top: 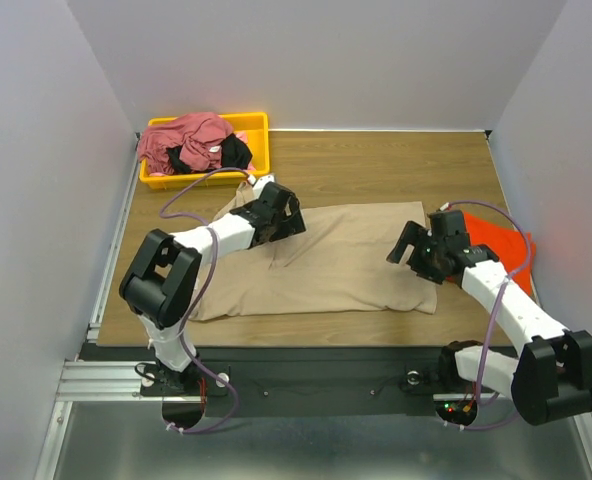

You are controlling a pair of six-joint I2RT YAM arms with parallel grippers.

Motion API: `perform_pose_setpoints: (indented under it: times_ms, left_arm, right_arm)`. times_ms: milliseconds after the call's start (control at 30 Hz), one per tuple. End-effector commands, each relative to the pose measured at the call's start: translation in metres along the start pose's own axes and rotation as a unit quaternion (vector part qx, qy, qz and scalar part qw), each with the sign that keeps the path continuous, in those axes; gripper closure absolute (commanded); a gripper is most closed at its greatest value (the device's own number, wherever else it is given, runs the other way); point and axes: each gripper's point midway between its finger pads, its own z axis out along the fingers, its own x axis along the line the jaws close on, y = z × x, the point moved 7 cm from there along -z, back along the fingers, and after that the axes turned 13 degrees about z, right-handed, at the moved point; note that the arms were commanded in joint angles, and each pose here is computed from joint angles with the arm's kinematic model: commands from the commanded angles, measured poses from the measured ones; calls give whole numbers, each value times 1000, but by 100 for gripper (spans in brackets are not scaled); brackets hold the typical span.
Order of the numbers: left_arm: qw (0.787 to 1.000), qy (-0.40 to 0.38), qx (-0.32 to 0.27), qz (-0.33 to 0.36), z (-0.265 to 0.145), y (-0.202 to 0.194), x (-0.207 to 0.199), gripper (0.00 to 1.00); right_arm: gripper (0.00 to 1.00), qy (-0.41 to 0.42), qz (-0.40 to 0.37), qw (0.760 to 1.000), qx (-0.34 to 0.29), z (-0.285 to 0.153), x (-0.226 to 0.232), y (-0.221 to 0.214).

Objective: Fold and stack the t-shirts
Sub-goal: Fold the flattened tshirt in 1/3 of the way

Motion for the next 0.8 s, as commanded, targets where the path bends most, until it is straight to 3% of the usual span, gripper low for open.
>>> perform_pose_setpoints:
  times_ms: [0, 200, 333, 400, 600, 667, 733, 767]
  left_arm:
    - [998, -3, -64, -10, -52, 22, 5, 2]
    - [993, 49, -81, -69, -90, -11, 49, 2]
    - [985, 118, -21, -122, -92, -67, 99, 2]
    - [984, 117, -7, -138, -93, -89, 112, 2]
    - [972, 139, -6, -191, -98, -110, 136, 2]
    - [967, 156, 0, -204, -102, -115, 142, 12]
    - [951, 205, 2, -231, -108, -120, 154, 12]
    - [955, 196, 1, -223, -108, -118, 154, 8]
  right_arm:
    - [0, 37, -13, 999, -14, -7, 17, 9]
    - [0, 5, -6, 1000, 5, 9, -3, -5]
    - [0, -4, 5, 1000, 22, 19, -17, -20]
    - [0, -13, 11, 1000, 25, 22, -22, -24]
    - [0, -37, 59, 997, 41, 26, -36, -39]
    - [0, -47, 72, 995, 54, 27, -43, -47]
    - [0, -52, 82, 993, 66, 26, -49, -55]
    - [0, -60, 93, 991, 71, 27, -55, -61]
